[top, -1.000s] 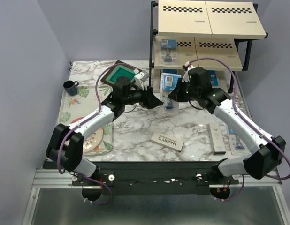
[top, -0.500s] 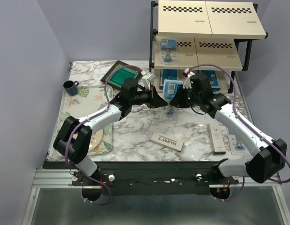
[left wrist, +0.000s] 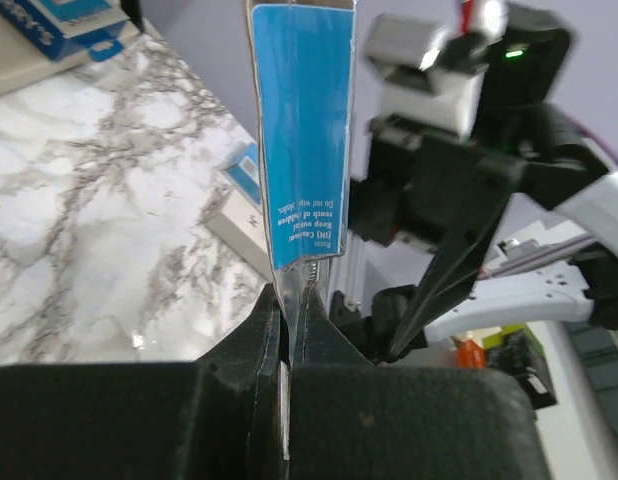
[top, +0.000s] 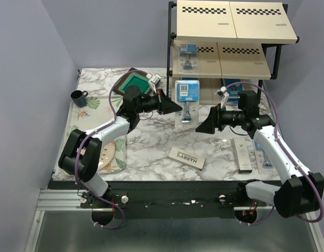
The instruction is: Place and organize the shaving razors onto the shelf
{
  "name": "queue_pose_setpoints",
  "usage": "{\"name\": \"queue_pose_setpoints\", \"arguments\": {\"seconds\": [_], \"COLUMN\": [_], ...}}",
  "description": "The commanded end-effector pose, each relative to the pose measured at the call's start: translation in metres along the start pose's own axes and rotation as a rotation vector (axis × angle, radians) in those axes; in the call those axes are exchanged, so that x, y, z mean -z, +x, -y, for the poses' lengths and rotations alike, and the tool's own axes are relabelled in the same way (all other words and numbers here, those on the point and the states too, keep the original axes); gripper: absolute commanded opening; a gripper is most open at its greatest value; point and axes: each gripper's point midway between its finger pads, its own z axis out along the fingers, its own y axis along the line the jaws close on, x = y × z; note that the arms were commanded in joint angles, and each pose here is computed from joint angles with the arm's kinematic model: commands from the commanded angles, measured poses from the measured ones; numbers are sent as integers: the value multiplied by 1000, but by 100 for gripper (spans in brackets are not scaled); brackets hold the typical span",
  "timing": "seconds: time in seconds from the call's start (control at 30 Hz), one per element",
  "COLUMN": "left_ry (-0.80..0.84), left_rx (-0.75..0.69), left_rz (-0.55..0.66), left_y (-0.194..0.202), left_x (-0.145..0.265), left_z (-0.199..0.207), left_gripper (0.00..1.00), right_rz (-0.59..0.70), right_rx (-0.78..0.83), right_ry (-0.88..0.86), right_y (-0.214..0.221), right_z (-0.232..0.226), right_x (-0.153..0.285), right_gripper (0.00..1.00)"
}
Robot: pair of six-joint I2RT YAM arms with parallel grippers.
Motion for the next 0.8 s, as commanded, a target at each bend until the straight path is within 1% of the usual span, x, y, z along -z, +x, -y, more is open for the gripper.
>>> {"name": "queue_pose_setpoints", "arguments": {"seconds": [0.0, 0.03, 0.1, 0.13, 0.27, 0.4, 0.43, 0.47, 0.57, 0.77], "left_ry": [135, 141, 143, 143, 125, 112, 112, 109, 101, 96], "left_rx": [23, 42, 65, 74, 120, 147, 148, 155, 158, 168], "left_rz": [-8, -13, -26, -30, -44, -45, -43, -43, -32, -29], "left_y": [-15, -16, -13, -13, -9, -9, -11, -11, -15, -17], "left_x": [-1, -1, -2, -3, -6, -8, -9, -10, -13, -18], "left_z": [42, 43, 41, 40, 28, 20, 20, 17, 12, 7], "left_gripper": [0, 0, 0, 0, 0, 0, 0, 0, 0, 0], "right_rz": [-46, -33, -28, -14, -11, 20, 22, 17, 10, 17], "right_rx": [-24, 5, -15, 10, -11, -42, -53, -61, -74, -97], "right_ry": [-345, -373, -381, -389, -412, -379, -379, -392, -406, -378], "right_y": [23, 20, 19, 15, 10, 0, -3, -2, -1, 5], "right_z": [-32, -32, -30, -29, -27, -13, -11, -11, -8, -4], "right_x": [-6, -8, -10, -12, -14, -5, -3, -1, 0, -1], "right_gripper": [88, 88, 87, 86, 82, 79, 76, 70, 60, 61]}}
